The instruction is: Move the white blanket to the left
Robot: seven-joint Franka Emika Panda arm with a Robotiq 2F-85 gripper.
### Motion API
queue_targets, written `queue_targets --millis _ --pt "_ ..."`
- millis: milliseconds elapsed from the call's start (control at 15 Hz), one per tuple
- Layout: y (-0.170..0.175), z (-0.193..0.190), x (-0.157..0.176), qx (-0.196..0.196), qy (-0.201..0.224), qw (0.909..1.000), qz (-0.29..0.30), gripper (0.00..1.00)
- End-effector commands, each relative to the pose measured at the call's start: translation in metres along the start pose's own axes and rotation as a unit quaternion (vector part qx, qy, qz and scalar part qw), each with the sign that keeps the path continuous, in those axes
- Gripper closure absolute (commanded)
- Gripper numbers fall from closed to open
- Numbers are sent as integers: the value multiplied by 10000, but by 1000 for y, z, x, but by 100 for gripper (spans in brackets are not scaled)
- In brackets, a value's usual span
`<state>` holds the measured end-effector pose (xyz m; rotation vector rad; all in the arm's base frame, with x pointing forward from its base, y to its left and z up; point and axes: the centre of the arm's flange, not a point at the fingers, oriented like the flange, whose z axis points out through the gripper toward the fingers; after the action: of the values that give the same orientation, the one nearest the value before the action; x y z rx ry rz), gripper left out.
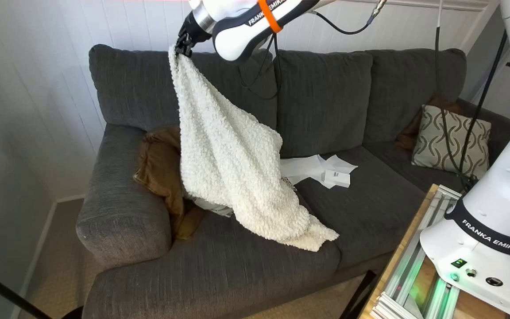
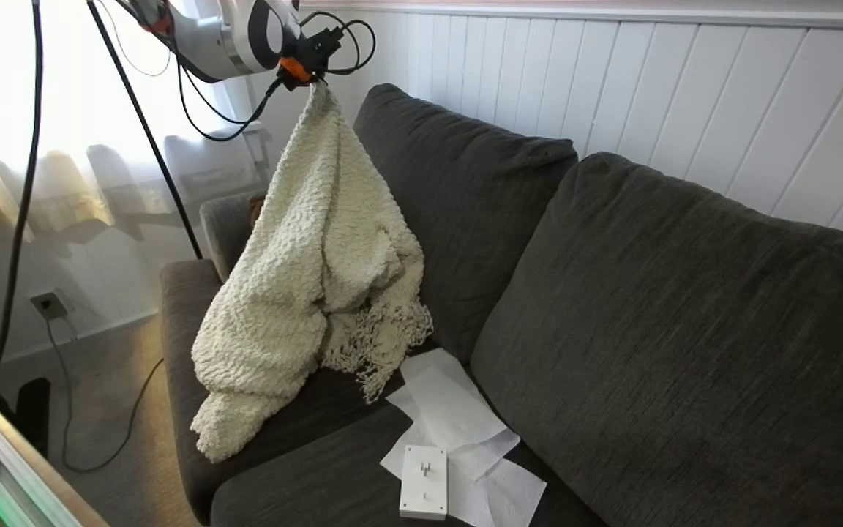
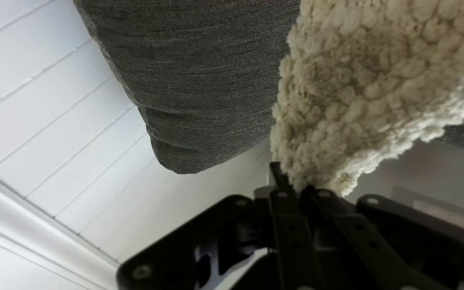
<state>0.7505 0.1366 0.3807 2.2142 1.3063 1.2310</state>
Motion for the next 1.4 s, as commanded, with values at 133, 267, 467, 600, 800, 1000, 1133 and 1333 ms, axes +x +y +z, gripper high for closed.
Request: queue_targets --millis 133,267,467,600,800,1000,1133,1333 --pt "18 53 67 -352 609 9936 -883 99" --pt "19 62 88 -423 735 9891 -1204 99" --pt "20 61 114 -501 903 9793 -1739 99" --pt "24 60 130 -613 1031 9721 -2017 99" --pt "27 66 150 -939 1315 9665 -1996 99" --pt "20 77 162 -1137 1521 9650 -1807 99" --pt "12 87 165 -1224 1692 9623 -1741 69" --pt "-1 96 164 -1278 2038 9592 -1488 51"
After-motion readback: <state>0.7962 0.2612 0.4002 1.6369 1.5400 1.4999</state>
